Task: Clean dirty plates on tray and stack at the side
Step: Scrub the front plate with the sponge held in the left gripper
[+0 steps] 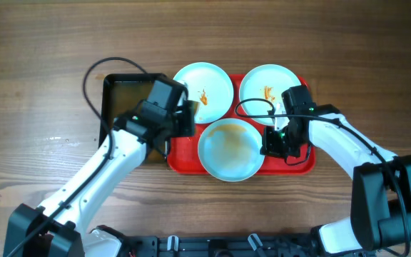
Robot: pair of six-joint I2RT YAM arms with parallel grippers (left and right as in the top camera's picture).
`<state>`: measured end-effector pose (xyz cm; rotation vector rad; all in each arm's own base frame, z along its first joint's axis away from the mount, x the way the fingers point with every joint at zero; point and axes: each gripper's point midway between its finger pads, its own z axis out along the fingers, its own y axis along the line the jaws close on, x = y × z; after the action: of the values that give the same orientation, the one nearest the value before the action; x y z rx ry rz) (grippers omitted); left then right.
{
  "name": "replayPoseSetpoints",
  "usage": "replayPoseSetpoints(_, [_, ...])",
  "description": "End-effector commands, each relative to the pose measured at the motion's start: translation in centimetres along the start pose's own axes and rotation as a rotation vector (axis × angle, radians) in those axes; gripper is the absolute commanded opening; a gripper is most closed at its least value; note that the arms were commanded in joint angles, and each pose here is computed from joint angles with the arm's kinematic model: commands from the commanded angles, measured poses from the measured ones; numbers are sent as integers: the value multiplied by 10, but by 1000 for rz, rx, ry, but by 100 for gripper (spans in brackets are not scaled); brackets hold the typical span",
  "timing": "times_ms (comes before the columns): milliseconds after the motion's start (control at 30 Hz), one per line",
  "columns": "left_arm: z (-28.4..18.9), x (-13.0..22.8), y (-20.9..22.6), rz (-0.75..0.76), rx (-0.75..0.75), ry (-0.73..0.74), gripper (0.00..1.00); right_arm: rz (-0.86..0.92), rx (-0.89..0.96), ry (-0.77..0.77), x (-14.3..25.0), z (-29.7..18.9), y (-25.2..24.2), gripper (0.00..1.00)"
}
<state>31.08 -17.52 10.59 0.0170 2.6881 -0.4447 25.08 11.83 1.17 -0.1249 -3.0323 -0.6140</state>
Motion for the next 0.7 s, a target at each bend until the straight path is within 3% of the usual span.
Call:
replayPoseSetpoints(0, [-4, -21, 61, -23, -199, -64, 4, -1, 12, -6, -4, 0, -1, 6])
replayPoseSetpoints(200, [26, -8, 113, -114, -277, 57, 4, 0, 13, -3, -3, 0, -1, 6])
replayPoseSetpoints(333, [55, 22, 116, -38, -244, 216, 6, 0, 13, -2, -3, 0, -1, 6])
replayPoseSetpoints(400, [62, 30, 121, -42, -259, 253, 25, 2, 14, 3, -2, 0, -1, 6])
replayPoseSetpoints(467, [68, 36, 124, -45, -267, 278, 62, 3, 15, 5, -1, 0, -2, 6])
replayPoseSetpoints(500, [69, 37, 126, -44, -275, 281, 73, 4, 15, 7, -1, 0, -2, 6])
replayPoseSetpoints(533, [69, 36, 129, -40, -294, 274, 77, 3, 15, 6, -1, 0, -2, 6])
replayPoseSetpoints(667, [72, 24, 131, -36, -309, 222, 78, 4, 15, 6, -1, 0, -2, 6])
